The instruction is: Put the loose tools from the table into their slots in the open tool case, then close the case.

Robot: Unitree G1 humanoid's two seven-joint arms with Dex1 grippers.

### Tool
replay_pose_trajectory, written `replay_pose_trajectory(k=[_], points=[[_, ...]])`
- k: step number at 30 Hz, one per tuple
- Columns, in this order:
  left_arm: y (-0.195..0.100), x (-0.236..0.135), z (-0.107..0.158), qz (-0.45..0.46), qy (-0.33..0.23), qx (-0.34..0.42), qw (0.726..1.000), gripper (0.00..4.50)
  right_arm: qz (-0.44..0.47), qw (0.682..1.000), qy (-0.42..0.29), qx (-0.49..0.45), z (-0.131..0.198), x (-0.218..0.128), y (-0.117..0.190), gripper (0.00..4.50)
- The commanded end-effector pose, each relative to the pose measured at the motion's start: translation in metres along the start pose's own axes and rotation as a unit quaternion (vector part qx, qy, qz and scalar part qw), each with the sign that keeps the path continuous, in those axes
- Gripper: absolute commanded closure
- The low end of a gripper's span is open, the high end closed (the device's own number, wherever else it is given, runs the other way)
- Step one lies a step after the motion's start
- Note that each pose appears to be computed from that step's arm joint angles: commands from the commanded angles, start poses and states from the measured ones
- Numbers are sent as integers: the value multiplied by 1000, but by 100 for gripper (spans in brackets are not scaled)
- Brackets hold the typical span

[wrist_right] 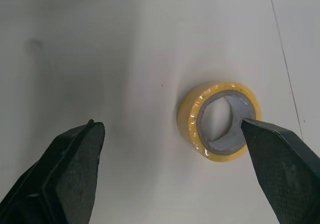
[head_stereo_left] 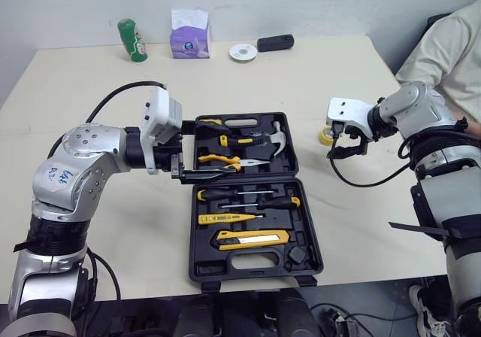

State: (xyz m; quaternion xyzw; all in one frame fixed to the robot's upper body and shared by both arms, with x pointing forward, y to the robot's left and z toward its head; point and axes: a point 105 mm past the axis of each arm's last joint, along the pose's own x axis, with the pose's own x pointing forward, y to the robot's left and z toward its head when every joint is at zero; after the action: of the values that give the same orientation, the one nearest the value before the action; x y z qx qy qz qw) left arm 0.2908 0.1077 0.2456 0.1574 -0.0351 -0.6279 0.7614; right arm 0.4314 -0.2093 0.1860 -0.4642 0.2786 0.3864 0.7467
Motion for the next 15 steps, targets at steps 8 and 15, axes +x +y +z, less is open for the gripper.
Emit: replay_pose_trajectory(k=[8, 15], points=[[-1, 1, 13, 3, -7, 33, 999, 0, -24, 1000, -5, -3, 9, 1, -6, 111], [0, 2, 17, 4, -8, 42, 999, 0, -37, 999, 9, -4, 1, 4, -7, 444]])
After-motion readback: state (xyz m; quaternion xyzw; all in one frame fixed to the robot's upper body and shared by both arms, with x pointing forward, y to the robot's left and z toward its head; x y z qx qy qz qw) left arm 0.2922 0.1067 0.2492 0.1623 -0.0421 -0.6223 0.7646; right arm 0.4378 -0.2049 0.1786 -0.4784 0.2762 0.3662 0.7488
